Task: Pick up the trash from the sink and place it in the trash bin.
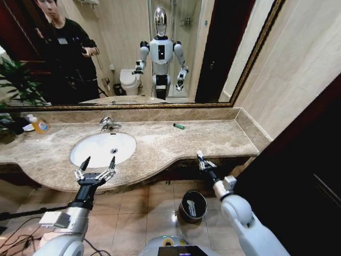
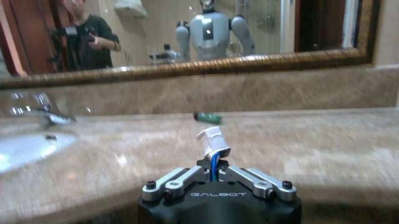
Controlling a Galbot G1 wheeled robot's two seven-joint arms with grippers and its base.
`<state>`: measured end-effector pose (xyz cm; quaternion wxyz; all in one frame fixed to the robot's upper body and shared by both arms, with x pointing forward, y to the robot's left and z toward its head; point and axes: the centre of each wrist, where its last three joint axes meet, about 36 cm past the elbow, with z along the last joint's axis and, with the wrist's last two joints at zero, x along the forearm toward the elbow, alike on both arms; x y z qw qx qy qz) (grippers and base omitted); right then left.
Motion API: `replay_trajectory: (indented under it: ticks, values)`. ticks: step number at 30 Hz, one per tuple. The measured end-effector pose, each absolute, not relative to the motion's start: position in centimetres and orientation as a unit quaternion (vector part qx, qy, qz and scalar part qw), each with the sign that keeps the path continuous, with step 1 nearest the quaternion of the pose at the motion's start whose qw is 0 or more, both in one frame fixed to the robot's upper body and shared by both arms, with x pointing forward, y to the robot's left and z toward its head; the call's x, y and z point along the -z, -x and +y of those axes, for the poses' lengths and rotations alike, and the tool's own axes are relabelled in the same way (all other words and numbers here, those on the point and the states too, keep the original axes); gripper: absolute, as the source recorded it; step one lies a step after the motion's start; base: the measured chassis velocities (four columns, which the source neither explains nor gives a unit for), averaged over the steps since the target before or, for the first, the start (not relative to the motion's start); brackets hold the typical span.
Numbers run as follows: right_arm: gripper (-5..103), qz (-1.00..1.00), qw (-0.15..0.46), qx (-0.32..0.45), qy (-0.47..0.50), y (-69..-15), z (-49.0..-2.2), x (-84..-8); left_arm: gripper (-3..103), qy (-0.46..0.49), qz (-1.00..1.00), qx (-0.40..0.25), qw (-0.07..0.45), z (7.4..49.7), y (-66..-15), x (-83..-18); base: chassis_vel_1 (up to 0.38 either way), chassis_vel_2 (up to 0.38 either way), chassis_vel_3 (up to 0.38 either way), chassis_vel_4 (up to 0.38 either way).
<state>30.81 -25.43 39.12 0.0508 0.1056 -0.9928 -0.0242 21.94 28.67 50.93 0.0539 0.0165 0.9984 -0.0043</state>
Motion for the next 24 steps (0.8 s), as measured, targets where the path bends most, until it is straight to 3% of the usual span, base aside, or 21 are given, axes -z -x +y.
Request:
replay_trajectory:
  ticks: [15,24]
  values:
    - [2,-0.987,0.145,0.018,-0.072,-28.1,-24.8,-28.1,100,-0.016,0.998,0.004,0.054,28.7,-21.9,-50.9,0.000,0.000,0.000,0.000]
    - [2,-0.969,0.233,0.076,-0.037,-29.1,-24.1,-22.9,100,-0.016,0.998,0.004,0.054,28.7,-21.9,-50.9,0.000,0.000,0.000,0.000]
